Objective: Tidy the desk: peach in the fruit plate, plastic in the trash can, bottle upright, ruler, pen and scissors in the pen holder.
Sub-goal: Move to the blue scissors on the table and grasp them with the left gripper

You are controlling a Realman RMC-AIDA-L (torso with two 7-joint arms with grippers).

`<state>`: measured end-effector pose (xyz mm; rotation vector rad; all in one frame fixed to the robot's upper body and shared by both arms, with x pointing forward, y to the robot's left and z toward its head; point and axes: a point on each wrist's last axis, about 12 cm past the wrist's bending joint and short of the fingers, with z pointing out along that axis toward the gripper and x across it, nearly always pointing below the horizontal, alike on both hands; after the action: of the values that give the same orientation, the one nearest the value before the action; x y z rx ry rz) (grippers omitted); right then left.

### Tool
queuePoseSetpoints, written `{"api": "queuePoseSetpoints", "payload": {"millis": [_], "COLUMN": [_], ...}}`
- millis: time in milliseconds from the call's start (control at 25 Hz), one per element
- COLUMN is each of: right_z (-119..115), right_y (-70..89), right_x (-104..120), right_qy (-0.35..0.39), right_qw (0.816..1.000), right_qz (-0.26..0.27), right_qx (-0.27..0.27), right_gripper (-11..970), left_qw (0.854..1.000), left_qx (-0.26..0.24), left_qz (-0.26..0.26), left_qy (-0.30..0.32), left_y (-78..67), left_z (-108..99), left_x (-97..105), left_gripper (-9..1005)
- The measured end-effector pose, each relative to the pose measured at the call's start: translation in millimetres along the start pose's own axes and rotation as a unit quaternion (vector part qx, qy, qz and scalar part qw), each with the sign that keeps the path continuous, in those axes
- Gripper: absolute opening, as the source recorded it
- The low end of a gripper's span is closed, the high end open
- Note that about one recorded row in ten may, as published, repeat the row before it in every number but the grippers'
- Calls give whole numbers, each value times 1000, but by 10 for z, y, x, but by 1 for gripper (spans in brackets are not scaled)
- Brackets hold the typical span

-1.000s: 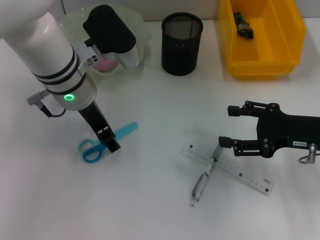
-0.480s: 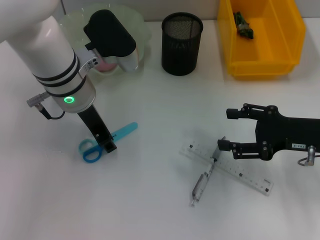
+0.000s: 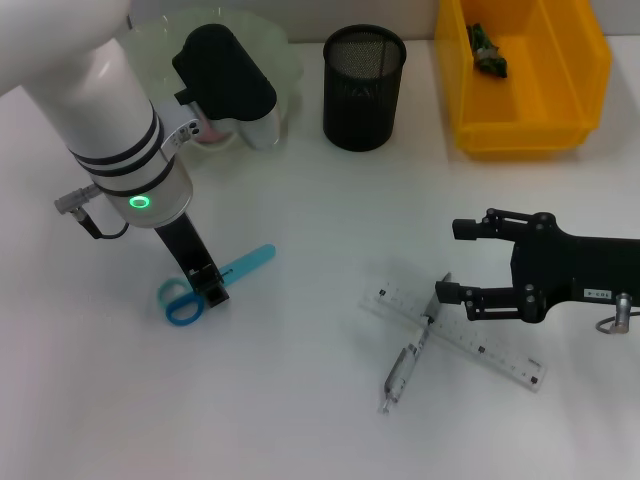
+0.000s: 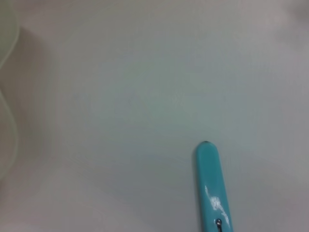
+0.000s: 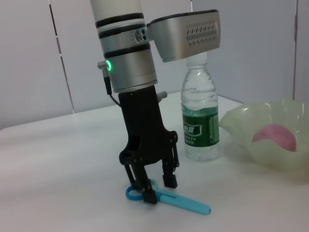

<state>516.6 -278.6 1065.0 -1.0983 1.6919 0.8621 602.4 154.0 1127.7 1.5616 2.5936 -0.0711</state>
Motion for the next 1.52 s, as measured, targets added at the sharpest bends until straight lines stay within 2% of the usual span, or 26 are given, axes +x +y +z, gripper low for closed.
{"api": "queuePoseSetpoints", "payload": {"millis": [400,720,1520], "right_z": [7,7,2], "right_y": [16,16,12], "right_x": [14,14,13], "right_qy": [5,5,4], "right_qw": [1000,1000,1000], "right_qz": [-6,-6,-6], "right_qx": [-6,-6,-4], "right_gripper": [821,820,822], "left_qw": [1000,1000,1000], "left_qx": [0,0,-2], "left_qz": [4,5,5], "left_qy": [6,8,25], "left_y": [-11,-17,-9], "left_z": [-9,-9,20], "left_x": [-12,-13,-45], "left_gripper": [507,434,364]}}
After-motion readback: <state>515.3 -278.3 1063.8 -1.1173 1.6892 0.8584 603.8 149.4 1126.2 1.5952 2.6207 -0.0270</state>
